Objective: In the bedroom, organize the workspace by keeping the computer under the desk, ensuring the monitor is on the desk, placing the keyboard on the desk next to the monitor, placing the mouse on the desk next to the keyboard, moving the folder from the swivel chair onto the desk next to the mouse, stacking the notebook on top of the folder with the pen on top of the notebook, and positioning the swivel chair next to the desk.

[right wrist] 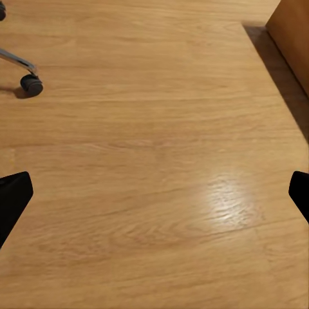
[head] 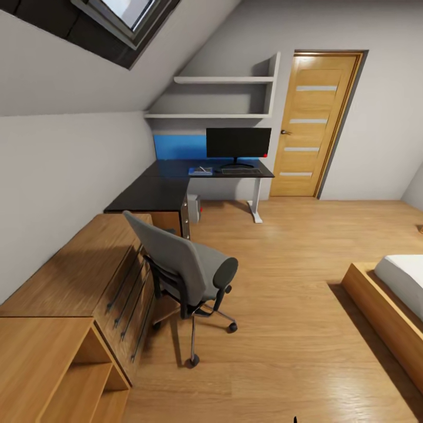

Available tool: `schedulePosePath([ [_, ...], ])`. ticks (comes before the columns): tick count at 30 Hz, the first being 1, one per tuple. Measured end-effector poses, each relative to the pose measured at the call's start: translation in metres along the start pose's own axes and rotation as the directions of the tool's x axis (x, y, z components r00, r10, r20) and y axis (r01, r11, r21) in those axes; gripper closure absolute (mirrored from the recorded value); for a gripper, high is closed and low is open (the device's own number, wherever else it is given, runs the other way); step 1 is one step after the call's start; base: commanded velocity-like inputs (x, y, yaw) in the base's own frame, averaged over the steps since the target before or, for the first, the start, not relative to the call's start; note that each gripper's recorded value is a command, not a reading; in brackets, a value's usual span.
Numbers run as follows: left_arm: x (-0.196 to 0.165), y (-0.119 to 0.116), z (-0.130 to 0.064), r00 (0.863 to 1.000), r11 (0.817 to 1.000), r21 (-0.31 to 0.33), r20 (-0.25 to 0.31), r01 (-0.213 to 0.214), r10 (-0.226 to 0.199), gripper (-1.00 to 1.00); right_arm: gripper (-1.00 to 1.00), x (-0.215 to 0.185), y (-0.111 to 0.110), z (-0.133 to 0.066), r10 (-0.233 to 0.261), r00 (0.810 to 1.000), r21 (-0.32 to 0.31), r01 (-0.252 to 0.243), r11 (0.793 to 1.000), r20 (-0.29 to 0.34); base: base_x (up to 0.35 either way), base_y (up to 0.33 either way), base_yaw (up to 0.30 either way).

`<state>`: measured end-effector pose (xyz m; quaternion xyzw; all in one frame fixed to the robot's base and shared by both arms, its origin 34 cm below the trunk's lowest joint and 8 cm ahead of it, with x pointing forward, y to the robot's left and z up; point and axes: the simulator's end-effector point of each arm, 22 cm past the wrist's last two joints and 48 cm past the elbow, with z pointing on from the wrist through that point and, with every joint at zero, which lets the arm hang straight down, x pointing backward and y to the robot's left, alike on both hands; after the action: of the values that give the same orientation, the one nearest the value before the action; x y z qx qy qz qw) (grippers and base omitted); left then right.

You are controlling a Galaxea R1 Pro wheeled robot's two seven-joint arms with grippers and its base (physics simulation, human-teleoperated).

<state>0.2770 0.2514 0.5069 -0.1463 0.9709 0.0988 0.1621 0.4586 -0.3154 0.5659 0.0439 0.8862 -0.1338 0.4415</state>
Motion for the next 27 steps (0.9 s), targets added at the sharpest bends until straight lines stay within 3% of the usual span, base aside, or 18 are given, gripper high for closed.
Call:
schedulePosePath([
  [10,-0.017,-0.009,0.019,0.999,1.000,0.009,0.033,0.007,-0.007,-1.00,-1.00,0.014,0.004,0.009,-0.001,1.000,-0.002,0.001,1.000,-0.003,0.000,0.000,0.000],
  [11,-0.046,-0.021,0.025,0.998,1.000,0.022,0.068,0.013,-0.015,-1.00,-1.00,0.013,0.004,0.010,0.000,1.000,-0.002,0.000,1.000,0.003,0.000,0.000,0.000],
  [18,-0.112,-0.057,0.039,0.990,0.997,0.066,0.134,0.031,-0.040,-1.00,-1.00,0.001,0.018,0.024,0.028,0.998,-0.017,-0.027,0.999,0.050,0.000,0.000,0.000],
  [19,-0.135,-0.084,0.039,0.992,0.995,0.096,0.118,0.026,-0.037,-1.00,-1.00,-0.027,0.034,0.036,0.061,0.993,-0.040,-0.057,0.998,0.100,0.000,0.000,0.000],
  [20,-0.149,-0.092,0.039,0.991,0.994,0.106,0.125,0.025,-0.038,-1.00,-1.00,-0.032,0.036,0.040,0.074,0.992,-0.039,-0.070,0.997,0.106,0.000,0.000,0.000],
  [24,-0.198,-0.125,0.038,0.990,0.989,0.145,0.136,0.010,-0.030,-1.00,-1.00,-0.043,0.053,0.062,0.067,0.997,-0.056,-0.064,0.996,0.042,0.000,0.000,0.000],
  [27,-0.236,-0.142,0.037,0.990,0.986,0.167,0.141,-0.009,-0.015,-1.00,-1.00,-0.074,0.065,0.088,0.060,0.998,-0.063,-0.059,0.996,0.025,0.000,0.000,0.000],
])
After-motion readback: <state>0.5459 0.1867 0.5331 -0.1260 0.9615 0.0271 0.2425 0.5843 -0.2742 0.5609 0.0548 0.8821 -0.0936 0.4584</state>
